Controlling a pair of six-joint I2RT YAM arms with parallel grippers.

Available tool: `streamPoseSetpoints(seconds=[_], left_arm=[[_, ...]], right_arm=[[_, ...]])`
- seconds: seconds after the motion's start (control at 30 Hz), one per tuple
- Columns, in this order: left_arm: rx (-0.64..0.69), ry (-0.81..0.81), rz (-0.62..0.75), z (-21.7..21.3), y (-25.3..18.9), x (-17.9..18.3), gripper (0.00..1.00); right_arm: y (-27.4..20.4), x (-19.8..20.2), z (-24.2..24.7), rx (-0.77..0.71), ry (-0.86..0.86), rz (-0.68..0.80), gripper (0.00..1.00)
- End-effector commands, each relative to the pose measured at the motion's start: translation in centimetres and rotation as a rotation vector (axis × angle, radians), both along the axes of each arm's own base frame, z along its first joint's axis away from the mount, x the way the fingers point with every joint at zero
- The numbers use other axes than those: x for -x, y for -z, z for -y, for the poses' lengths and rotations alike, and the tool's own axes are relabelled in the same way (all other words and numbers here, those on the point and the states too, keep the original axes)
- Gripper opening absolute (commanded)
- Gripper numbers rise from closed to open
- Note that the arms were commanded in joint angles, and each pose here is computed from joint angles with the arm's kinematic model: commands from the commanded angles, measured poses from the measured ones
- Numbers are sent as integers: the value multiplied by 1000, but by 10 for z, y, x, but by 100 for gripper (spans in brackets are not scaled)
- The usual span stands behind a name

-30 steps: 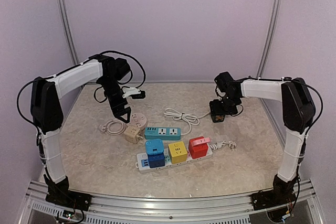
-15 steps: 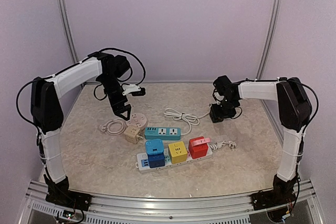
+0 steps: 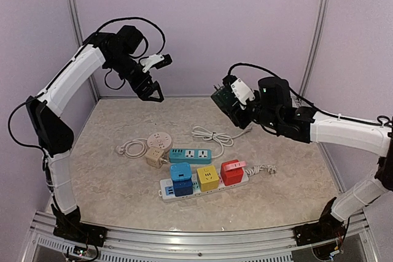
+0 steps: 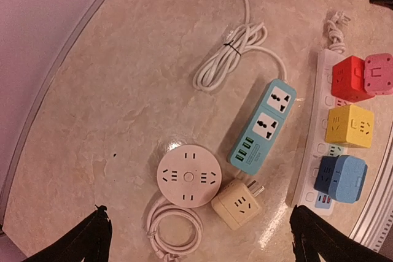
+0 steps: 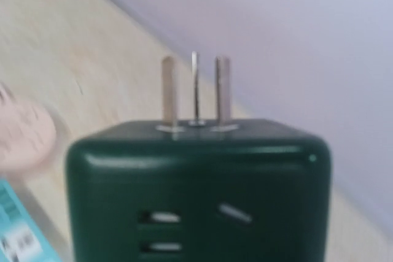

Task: Insert the plug
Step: Pick up the plug from the center of the board.

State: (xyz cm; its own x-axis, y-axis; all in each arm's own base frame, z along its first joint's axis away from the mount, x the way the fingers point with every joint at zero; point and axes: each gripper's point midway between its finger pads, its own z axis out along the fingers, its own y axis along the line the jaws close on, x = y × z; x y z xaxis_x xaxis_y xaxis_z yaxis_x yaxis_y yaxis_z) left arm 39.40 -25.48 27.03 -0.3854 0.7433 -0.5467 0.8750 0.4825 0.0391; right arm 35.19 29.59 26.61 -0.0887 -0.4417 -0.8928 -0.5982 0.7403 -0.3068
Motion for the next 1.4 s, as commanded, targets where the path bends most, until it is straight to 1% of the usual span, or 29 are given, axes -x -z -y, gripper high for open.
streamPoseSetpoints(seconds=[0.0,0.07,0.13,0.23,0.3,0.4,0.53,0.57,0.67,0.73,0.93,1.03,1.07,1.2,1.23,1.37], left_arm=[[232,53,19,28,-72,33,99],[294,104,-15,39,-86,51,99],[345,148,-76,51,-90,69,99],[369,181,-122,66,-90,86,99],[382,181,-122,74,-92,87,99],[414,150,-110,81,-96,79,99],[431,139,-153,89,-86,76,99],[431,140,-164,91,-83,76,96],[439,108,-175,95,-78,70,81],[439,94,-179,97,-75,67,74],[464,87,-214,104,-72,67,68],[473,103,-257,107,-67,72,65],[471,103,-278,109,-62,74,62],[454,110,-308,109,-53,78,45],[451,115,-311,109,-53,79,39],[462,129,-323,111,-55,83,24]], right_arm=[[-52,4,-44,-44,-97,247,0],[-68,11,-63,-73,-136,300,0],[-76,18,-80,-78,-174,332,0],[-83,22,-99,-73,-208,361,0],[-84,25,-108,-68,-227,370,0],[-82,30,-119,-53,-246,375,0],[-82,35,-125,-46,-248,376,0],[-82,35,-125,-42,-247,375,0],[-83,37,-126,-41,-252,378,0],[-83,39,-128,-44,-260,380,0],[-84,42,-132,-32,-268,392,0],[-83,41,-133,-25,-263,394,0],[-84,41,-133,-26,-263,395,0],[-88,43,-130,-39,-259,402,0],[-89,43,-130,-40,-257,404,0],[-91,44,-129,-44,-259,408,0]])
